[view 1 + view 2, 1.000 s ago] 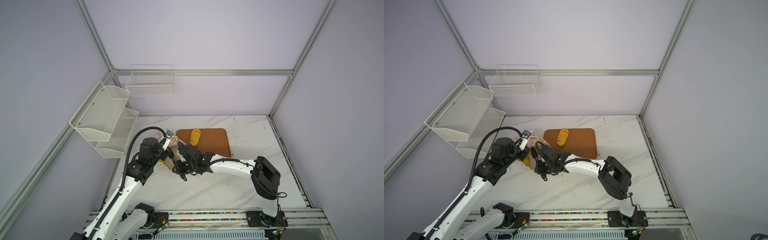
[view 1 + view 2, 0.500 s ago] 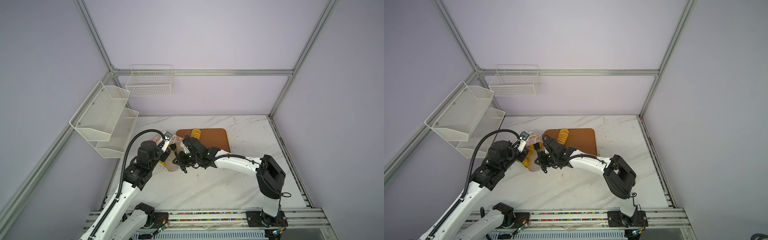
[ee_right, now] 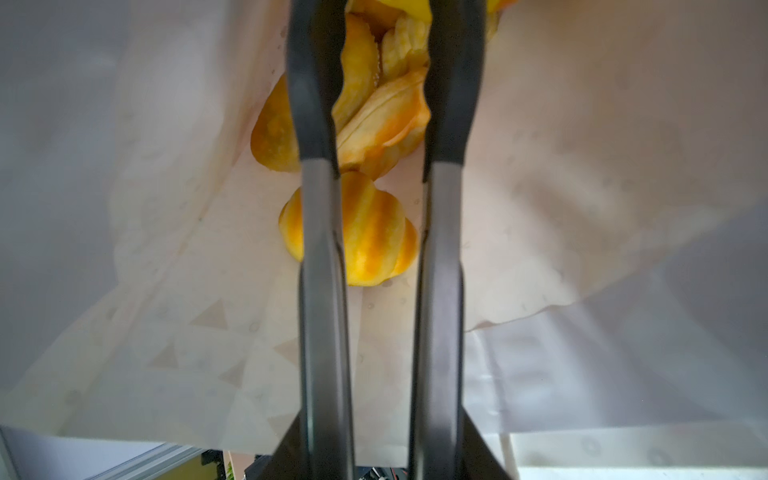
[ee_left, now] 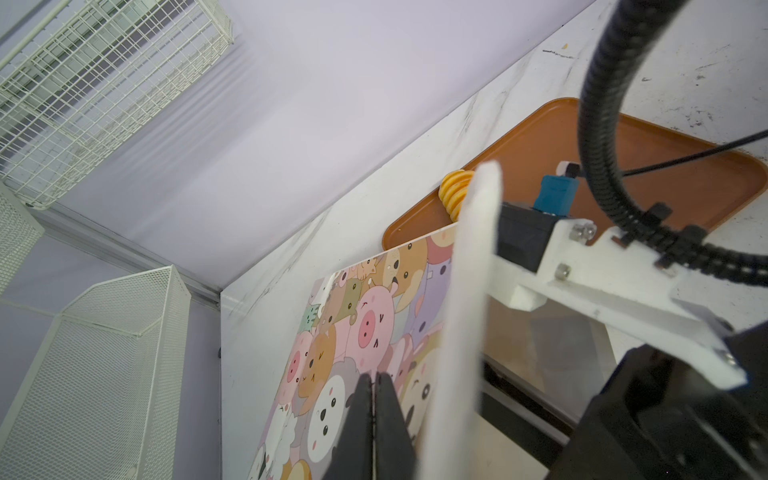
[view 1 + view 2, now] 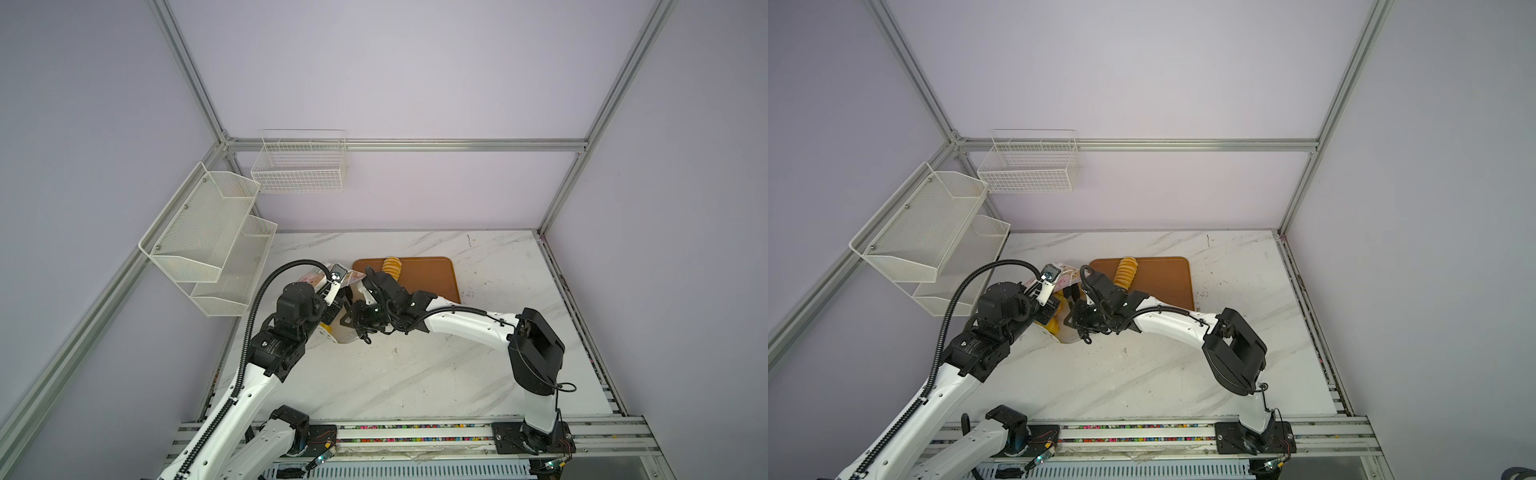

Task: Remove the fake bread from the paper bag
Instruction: 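Insert the open tongs into the bag mouth with the right gripper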

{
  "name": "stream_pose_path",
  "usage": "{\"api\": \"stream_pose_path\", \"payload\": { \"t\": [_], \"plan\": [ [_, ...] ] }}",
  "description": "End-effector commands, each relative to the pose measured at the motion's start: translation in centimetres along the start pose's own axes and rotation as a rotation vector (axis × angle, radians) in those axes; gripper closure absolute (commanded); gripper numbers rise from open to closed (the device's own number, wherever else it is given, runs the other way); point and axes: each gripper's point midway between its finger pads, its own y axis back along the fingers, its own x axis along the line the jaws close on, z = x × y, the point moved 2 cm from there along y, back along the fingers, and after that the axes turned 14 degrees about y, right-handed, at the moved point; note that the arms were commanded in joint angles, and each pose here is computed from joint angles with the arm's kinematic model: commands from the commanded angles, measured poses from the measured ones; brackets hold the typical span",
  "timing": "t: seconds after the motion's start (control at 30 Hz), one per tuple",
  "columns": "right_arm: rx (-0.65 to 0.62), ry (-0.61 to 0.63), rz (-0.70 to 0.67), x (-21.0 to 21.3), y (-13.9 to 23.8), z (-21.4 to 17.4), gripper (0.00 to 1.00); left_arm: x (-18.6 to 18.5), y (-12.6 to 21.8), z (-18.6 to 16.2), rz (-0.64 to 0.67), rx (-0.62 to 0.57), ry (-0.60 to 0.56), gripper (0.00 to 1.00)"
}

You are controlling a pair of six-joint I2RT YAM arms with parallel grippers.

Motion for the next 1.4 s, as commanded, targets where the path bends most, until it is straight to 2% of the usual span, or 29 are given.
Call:
{"api": "stream_pose_path", "payload": {
  "t": [0.0,0.17,0.43,0.6,1.0,1.23,1.37],
  "plan": [
    [-0.030,0.096,-0.125,-0.8,1.6,1.2,0.62,0.0,0.5,1.9,-0.007,-0.073,0.028,1.00],
    [-0.026,0.144,-0.168,-0.6,2.5,1.7,0.62,0.1,0.2,2.1,0.000,-0.074,0.034,1.00],
    [0.034,0.147,-0.106,0.5,1.5,1.5,0.62,-0.1,0.0,2.2,-0.016,-0.067,0.052,1.00],
    [0.079,0.233,-0.236,-1.6,0.7,1.3,0.61,-0.3,0.2,2.4,-0.032,-0.061,0.058,1.00],
    [0.077,0.295,-0.212,-2.0,-0.8,1.1,0.51,-0.1,0.4,3.4,-0.039,-0.036,0.115,1.00],
    [0.065,0.255,-0.211,-2.4,-0.4,0.4,0.50,0.5,0.2,3.6,-0.005,-0.024,0.145,1.00],
    [0.050,0.301,-0.272,-3.2,-0.1,-0.2,0.50,0.4,0.0,3.7,-0.014,-0.029,0.161,1.00]
  ]
}}
